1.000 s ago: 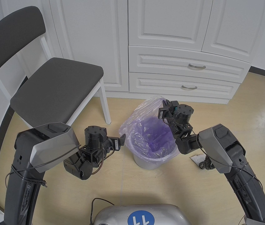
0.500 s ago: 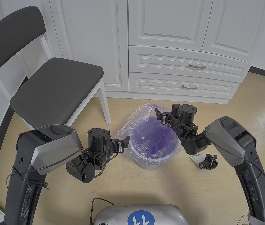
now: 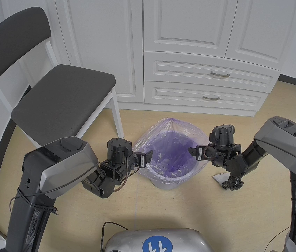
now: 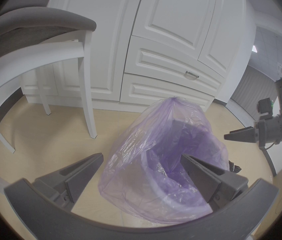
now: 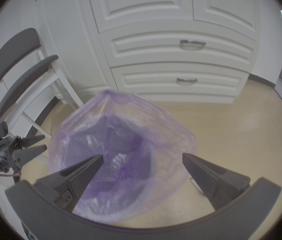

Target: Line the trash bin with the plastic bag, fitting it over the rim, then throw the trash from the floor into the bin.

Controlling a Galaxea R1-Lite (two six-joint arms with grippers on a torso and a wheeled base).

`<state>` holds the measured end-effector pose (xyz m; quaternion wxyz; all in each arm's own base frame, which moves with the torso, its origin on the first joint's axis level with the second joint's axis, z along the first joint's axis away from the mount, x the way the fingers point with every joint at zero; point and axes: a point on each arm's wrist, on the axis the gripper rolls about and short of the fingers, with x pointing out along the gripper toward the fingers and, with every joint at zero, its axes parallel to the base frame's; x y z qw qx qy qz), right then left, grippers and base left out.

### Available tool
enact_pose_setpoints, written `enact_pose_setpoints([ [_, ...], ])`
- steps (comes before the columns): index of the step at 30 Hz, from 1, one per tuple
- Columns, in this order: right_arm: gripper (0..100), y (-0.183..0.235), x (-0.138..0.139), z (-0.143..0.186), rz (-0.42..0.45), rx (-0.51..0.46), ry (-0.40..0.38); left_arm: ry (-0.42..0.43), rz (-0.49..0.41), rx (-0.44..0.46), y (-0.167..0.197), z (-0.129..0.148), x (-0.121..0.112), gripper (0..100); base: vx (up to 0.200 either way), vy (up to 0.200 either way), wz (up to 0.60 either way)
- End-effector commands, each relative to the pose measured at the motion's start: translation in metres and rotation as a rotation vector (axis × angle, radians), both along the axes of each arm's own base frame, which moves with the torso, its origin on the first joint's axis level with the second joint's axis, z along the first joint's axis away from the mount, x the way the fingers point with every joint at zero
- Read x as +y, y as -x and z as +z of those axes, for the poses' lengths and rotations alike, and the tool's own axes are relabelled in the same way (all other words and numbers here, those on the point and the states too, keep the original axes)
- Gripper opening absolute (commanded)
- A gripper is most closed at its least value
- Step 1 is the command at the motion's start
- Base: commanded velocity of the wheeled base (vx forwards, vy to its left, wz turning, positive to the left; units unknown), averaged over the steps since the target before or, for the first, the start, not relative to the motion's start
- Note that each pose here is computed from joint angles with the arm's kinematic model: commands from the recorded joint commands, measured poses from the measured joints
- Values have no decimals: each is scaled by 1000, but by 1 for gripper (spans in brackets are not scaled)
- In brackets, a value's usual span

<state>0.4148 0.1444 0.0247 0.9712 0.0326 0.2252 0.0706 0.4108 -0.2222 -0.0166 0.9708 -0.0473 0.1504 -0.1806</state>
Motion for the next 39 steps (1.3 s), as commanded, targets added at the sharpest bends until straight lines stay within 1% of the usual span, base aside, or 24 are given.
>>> enact_pose_setpoints([
  [1,100,-23,-22,26,-80,-5,-69,-5,6,24,-29,12,-8,100,0,0,0],
  [3,100,-28,-25,23,-90,-4,-70,-9,9,32,-32,11,-8,100,0,0,0],
  [4,100,-36,-27,15,-102,-6,-79,-17,24,45,-40,6,-6,100,0,0,0],
  [6,100,-41,-26,9,-113,-6,-95,-16,32,42,-45,1,-6,100,0,0,0],
  [8,100,-50,-27,1,-134,-7,-134,-7,54,27,-57,-8,-3,100,0,0,0],
  [10,100,-56,-29,-3,-148,-10,-154,-4,77,18,-63,-12,0,100,0,0,0],
  [12,100,-60,-30,-11,-151,-4,-163,0,102,15,-68,-14,5,100,0,0,0],
  [17,100,-70,-34,-20,-168,-5,-196,35,124,10,-74,-17,8,100,0,0,0],
  [19,100,-72,-34,-20,-164,-3,-236,39,131,5,-78,-20,10,100,0,0,0],
  [21,100,-73,-35,-19,-156,-3,-262,46,137,-8,-81,-21,11,100,0,0,0],
  [25,100,-78,-37,-19,-166,-15,-303,66,201,-66,-93,-20,9,100,0,0,0],
  [26,100,-78,-37,-19,-166,-15,-303,66,201,-66,-93,-20,9,100,0,0,0],
  [27,100,-83,-37,-23,-176,-21,-326,84,230,-90,-100,-19,11,100,0,0,0],
  [30,100,-88,-39,-29,-190,-22,-346,91,254,-110,-105,-20,13,100,0,0,0],
  [34,100,-94,-42,-37,-202,-28,-356,89,256,-106,-106,-27,13,100,0,0,0],
  [37,100,-98,-45,-44,-211,-29,-360,89,256,-107,-107,-35,13,100,0,0,0],
  [38,100,-100,-47,-47,-216,-31,-362,82,259,-96,-106,-44,12,100,0,0,0],
  [39,100,-100,-47,-47,-216,-31,-362,82,259,-96,-106,-44,12,100,0,0,0],
])
